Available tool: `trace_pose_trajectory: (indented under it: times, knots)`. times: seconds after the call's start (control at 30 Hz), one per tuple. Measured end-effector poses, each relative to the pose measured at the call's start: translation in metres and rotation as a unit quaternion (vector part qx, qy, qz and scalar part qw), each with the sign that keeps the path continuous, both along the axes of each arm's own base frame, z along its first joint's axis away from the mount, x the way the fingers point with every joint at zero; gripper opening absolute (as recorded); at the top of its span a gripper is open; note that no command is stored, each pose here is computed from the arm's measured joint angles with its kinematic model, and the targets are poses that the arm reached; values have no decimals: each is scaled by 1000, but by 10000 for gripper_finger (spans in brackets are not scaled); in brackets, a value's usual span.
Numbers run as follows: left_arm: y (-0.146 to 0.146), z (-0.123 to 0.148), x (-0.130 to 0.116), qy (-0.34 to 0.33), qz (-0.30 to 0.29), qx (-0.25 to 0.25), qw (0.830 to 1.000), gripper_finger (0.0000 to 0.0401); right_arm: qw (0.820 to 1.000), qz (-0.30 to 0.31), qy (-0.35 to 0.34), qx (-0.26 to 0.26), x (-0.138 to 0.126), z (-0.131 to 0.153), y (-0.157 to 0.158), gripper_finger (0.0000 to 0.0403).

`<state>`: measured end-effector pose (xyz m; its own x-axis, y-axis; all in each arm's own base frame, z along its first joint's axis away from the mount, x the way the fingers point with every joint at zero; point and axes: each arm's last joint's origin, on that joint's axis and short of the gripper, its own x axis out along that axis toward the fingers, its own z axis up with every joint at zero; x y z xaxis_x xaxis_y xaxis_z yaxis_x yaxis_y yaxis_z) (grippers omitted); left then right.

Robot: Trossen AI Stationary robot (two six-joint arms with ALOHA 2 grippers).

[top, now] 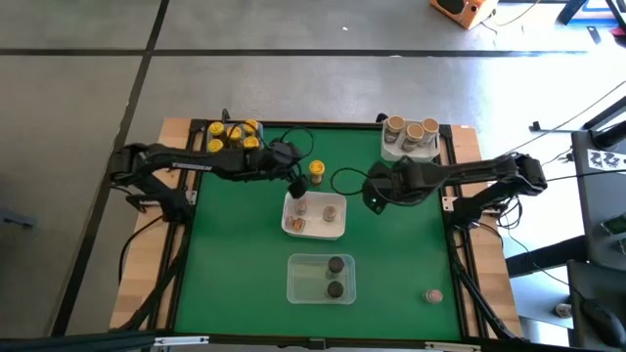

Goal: Sort spices by type
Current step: Put the yellow seasoning bottle into the top transparent bin

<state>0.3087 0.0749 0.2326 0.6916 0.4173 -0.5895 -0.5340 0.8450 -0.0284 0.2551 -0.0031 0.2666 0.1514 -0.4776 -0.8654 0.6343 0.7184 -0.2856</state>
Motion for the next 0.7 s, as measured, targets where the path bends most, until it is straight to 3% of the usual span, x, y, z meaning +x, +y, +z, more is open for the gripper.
trace_pose_trajectory:
  times: [0.23,0.7]
  knots:
    - [8,-17,21,-26,1,13,1000,392,1000,-11,-11,5,-10,-7,11,331]
    - [26,-58,36,11,26,36,999,392,999,0,-35,7,-5,-6,16,331]
